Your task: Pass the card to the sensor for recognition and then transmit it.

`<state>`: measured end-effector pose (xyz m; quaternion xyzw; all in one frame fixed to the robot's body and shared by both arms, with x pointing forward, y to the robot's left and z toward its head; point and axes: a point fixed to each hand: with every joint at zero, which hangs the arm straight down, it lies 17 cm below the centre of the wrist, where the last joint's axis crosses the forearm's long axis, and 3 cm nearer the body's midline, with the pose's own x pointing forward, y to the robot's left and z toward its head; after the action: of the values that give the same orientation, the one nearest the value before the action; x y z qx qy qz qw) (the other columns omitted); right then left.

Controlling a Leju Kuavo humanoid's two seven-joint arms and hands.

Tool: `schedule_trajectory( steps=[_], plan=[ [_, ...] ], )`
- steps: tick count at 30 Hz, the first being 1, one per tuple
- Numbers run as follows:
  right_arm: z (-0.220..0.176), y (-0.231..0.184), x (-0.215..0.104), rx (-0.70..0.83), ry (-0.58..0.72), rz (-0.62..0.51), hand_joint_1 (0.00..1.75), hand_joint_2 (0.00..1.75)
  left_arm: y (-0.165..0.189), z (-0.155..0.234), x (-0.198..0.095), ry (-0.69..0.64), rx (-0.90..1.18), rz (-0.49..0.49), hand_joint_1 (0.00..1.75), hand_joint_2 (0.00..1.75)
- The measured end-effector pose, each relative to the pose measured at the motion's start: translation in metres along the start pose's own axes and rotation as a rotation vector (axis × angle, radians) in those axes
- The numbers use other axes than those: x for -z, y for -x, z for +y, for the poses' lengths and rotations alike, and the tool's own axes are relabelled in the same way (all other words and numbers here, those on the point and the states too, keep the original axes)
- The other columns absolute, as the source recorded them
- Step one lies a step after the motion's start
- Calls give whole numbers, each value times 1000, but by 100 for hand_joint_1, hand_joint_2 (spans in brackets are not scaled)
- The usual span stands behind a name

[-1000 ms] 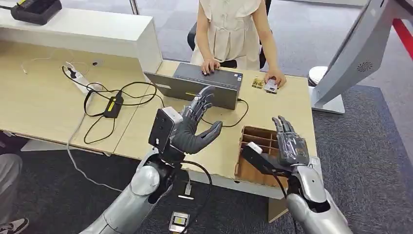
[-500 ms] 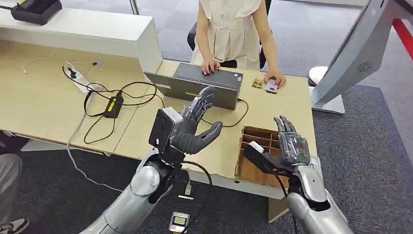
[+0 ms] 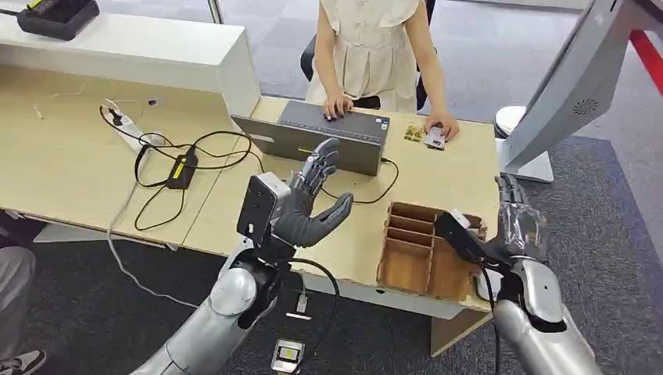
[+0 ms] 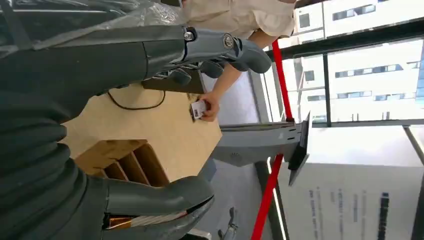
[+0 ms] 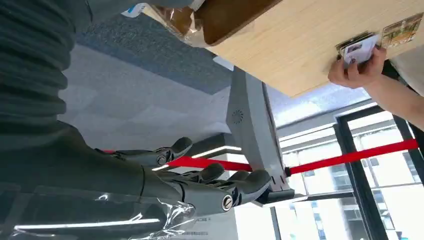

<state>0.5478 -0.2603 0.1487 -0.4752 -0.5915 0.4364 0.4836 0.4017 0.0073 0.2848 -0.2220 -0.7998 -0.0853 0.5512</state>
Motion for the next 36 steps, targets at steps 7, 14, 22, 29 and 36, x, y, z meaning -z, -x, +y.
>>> schedule_trajectory(
  steps=[7, 14, 22, 29, 36],
  plan=[
    [1, 4, 0, 0, -3, 2, 0, 175, 0, 0, 0, -2, -2, -1, 0, 175],
    [1, 4, 0, 2, -2, 4, 0, 175, 0, 0, 0, -1, -2, -2, 0, 175],
    [10, -3, -1, 9, -49, -27, 0, 175, -1, -2, 1, 8, -4, -6, 0, 175],
    [25, -25, -6, 34, -112, -72, 0, 175, 0, -5, 2, 22, -1, -7, 0, 175],
    [28, -35, -7, 40, -121, -88, 0, 175, 0, -5, 2, 22, 0, -7, 0, 175]
  ],
)
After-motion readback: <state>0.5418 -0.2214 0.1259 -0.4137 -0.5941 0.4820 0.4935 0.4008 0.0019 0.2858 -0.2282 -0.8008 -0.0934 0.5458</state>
